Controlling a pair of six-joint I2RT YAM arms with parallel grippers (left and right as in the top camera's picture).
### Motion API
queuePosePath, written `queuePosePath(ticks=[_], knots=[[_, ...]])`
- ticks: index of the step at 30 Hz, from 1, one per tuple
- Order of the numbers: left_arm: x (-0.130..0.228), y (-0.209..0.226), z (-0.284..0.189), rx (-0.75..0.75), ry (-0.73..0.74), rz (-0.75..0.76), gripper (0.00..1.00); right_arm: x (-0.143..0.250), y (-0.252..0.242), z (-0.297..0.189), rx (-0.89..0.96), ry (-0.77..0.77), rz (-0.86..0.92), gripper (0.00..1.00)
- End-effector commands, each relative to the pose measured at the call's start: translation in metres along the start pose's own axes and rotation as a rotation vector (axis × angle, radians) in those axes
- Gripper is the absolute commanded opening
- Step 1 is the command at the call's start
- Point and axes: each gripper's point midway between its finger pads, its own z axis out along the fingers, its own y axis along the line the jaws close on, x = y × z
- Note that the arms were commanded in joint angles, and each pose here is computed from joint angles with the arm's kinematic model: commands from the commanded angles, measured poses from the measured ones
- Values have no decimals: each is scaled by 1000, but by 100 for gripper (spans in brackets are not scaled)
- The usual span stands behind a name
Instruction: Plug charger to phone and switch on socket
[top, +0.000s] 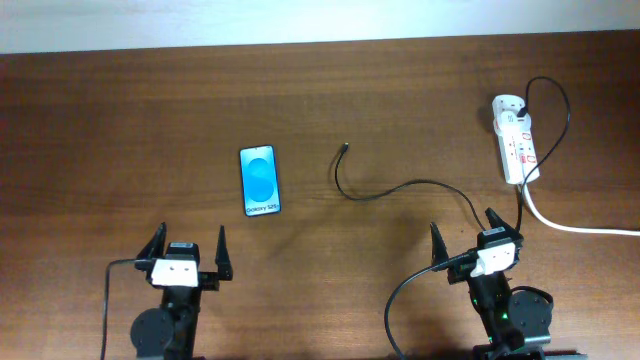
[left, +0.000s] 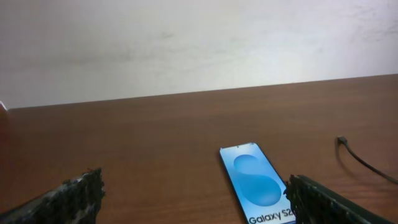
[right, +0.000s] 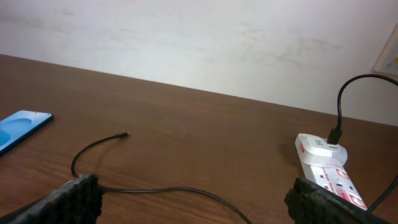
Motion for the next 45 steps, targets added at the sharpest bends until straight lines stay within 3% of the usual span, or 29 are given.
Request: queuePosePath(ticks=[1, 10, 18, 26, 28, 32, 34, 37, 41, 45], knots=[[-19, 4, -3, -20, -36, 22, 99, 2, 4, 0, -18, 0, 7, 98], [-36, 7, 10, -10, 63, 15, 99, 2, 4, 0, -18, 0, 7, 98], [-56, 5, 54, 57, 338, -10, 99, 2, 4, 0, -19, 0, 7, 98], [-79, -25, 134, 241, 759, -115, 99, 2, 4, 0, -18, 0, 7, 98], [-78, -50, 157, 318, 860, -113, 99, 2, 4, 0, -19, 0, 7, 98], [-72, -110, 173, 561, 877, -179, 99, 2, 4, 0, -18, 0, 7, 98], [-66, -123, 172, 601, 895, -182, 99, 2, 4, 0, -19, 0, 7, 98], [-46, -122, 182, 545, 943, -200, 99, 2, 4, 0, -18, 0, 7, 98], [10, -83, 198, 87, 1110, -397, 99, 2, 4, 0, -19, 0, 7, 98], [45, -80, 199, -78, 1174, -366, 100, 2, 4, 0, -18, 0, 7, 98]])
